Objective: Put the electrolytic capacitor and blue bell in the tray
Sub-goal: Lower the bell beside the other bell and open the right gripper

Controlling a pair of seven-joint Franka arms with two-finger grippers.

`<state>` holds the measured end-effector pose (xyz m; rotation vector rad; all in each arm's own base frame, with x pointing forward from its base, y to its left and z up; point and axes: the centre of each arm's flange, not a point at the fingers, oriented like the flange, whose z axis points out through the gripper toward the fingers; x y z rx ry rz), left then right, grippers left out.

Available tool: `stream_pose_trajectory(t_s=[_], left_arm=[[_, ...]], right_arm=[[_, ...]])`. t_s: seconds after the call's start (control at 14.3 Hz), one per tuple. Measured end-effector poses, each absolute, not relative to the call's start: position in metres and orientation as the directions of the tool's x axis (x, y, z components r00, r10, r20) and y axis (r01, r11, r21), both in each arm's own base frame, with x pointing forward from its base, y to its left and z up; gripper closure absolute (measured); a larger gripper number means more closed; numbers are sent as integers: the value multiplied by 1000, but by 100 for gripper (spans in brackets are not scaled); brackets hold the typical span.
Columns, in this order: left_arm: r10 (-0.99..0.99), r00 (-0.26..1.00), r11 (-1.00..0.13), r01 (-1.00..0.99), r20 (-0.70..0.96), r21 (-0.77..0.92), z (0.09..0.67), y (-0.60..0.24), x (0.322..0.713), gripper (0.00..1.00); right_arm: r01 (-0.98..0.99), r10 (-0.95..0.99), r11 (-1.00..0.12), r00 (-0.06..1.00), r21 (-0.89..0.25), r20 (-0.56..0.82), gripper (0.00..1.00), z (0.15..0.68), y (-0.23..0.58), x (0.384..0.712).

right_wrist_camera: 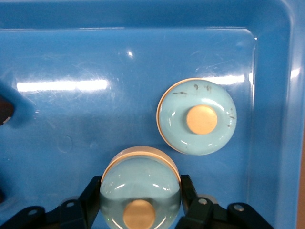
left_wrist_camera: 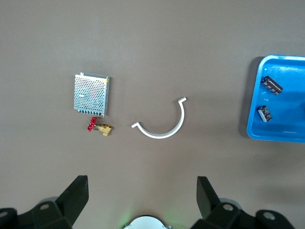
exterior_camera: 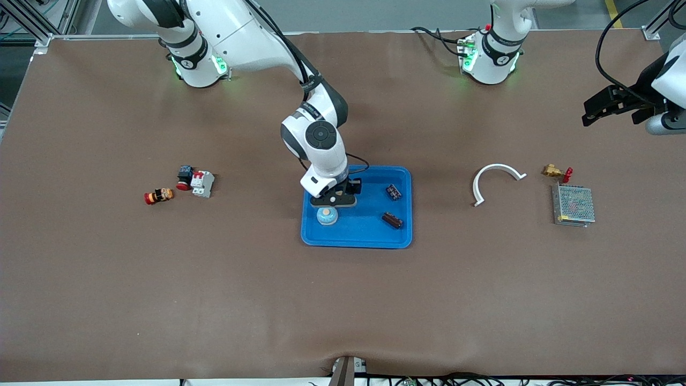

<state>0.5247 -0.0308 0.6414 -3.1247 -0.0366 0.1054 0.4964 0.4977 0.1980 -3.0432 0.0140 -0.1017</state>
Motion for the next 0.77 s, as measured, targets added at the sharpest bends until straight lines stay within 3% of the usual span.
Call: stream_pose_trajectory(t_s=[0.14, 0.21, 0.56, 0.77], left_arm=[[24, 997, -1000, 23, -68, -16, 641, -31, 525, 0], [24, 997, -1000, 23, -68, -16, 641, -31, 525, 0], [24, 997, -1000, 23, -69, -16, 640, -31, 525, 0], [24, 997, -1000, 23, -69, -16, 640, -31, 525, 0]], right_arm=[[-1, -8, -995, 998, -96, 66, 2, 198, 500, 494], [1, -5, -995, 998, -95, 65, 0, 198, 501, 493], [9, 5, -996, 999, -84, 52, 0, 198, 504, 488], [11, 10, -999, 1000, -50, 12, 0, 226, 505, 486]])
